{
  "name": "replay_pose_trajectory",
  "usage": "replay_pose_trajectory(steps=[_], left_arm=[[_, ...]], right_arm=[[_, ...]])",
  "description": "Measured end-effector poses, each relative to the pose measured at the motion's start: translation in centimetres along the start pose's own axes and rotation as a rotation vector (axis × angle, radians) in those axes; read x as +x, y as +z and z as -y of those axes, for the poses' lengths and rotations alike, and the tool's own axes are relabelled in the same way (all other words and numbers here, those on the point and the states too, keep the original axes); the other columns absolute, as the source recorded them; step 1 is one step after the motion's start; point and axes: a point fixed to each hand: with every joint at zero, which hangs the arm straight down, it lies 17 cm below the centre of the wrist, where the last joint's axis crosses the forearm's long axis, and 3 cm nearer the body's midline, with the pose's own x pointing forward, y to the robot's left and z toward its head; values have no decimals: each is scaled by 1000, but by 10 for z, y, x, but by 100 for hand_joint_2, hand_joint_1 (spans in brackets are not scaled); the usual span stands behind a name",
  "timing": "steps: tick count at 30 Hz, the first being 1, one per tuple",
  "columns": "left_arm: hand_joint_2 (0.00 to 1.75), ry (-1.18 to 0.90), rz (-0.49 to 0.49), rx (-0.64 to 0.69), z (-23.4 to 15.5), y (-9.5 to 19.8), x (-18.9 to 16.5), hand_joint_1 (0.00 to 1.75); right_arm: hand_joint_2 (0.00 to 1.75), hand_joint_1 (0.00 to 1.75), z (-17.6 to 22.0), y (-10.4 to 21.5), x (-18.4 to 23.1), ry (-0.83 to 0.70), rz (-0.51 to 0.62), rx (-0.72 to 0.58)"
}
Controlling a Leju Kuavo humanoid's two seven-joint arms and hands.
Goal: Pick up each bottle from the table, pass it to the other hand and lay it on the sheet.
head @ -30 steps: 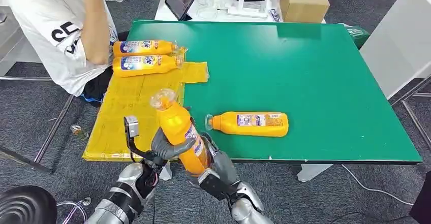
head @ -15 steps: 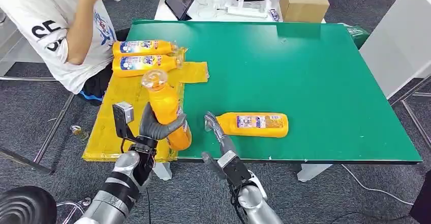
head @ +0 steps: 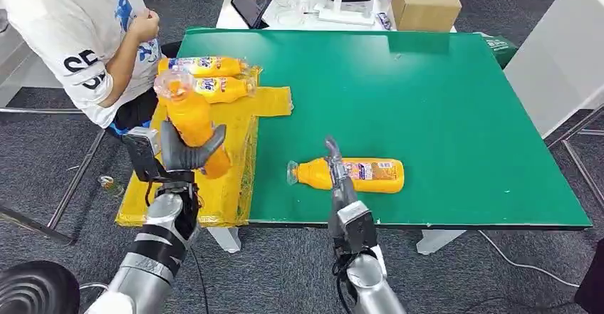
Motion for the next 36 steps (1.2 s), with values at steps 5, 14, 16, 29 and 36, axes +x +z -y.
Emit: replay_pose_trajectory(steps=[5,14,16,29,36], left_arm=[[175,-24,11,-4,0,-1,2,175],[175,-838,133,-131,0,-10,-36,175],[175,-894,115,-162,-1,-10,-46,175],[175,-1270,-25,-468,-13,30,-132,175],[175,-1262,-66,-515,-17,39,-146,175]], right_arm=[[175,0,2,-1,1,3,3,-8],[175,0,62,-32,91,163,237,-322],[175,0,62,-33,93,157,242,-325],[175,0,57,-32,90,81,225,-292],[175,0,55,-31,85,79,211,-284]])
